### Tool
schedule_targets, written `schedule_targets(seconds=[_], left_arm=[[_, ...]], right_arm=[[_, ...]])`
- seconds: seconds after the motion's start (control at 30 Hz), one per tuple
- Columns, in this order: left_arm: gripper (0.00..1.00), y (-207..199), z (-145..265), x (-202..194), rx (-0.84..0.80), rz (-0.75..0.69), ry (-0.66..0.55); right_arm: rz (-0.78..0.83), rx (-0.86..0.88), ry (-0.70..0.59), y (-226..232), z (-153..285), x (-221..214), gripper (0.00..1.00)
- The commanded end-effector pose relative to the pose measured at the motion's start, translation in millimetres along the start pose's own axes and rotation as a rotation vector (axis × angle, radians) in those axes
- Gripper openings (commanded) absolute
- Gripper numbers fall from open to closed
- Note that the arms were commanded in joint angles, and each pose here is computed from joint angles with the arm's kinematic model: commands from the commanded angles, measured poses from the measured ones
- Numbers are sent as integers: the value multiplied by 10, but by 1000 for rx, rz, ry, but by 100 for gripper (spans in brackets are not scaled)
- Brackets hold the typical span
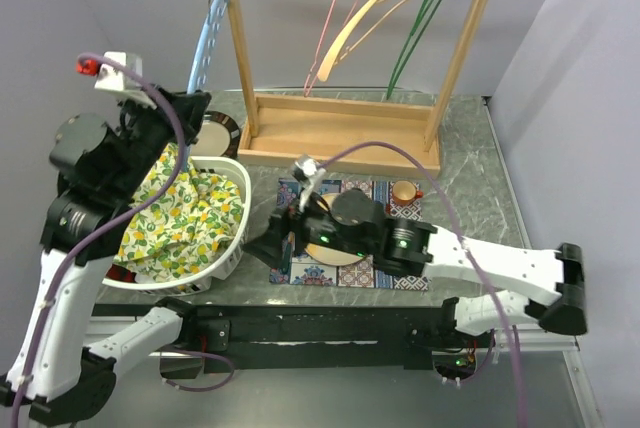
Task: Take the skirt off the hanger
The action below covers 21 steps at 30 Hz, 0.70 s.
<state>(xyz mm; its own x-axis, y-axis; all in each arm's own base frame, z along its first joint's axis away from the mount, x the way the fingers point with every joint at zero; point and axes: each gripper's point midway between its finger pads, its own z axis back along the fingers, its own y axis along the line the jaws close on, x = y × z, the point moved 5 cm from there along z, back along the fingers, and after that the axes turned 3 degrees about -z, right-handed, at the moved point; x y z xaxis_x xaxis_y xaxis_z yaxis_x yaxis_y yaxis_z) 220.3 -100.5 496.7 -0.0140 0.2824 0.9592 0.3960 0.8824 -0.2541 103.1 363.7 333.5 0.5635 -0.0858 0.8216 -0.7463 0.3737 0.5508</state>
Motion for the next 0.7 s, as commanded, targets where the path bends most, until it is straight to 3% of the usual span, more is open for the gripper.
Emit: schedule_targets(seconds=[0.0,0.13,0.27,0.43,0.67], left_arm=[[1,-117,-285,156,-77,39,-75],[1,-103,-339,167,-54,68,-62],[1,-71,-151,303,-11,76,-126],[1,-208,-20,477,-90,87,-169],[1,-114,-483,270,-44,91,-84]], right_arm=[[-23,70,-78,174,359,157,100],[-2,55,-112,165,502,240,100],[12,52,-138,164,593,302,100],[13,54,-169,185,665,378,100],[-2,78,-175,241,800,427,100]])
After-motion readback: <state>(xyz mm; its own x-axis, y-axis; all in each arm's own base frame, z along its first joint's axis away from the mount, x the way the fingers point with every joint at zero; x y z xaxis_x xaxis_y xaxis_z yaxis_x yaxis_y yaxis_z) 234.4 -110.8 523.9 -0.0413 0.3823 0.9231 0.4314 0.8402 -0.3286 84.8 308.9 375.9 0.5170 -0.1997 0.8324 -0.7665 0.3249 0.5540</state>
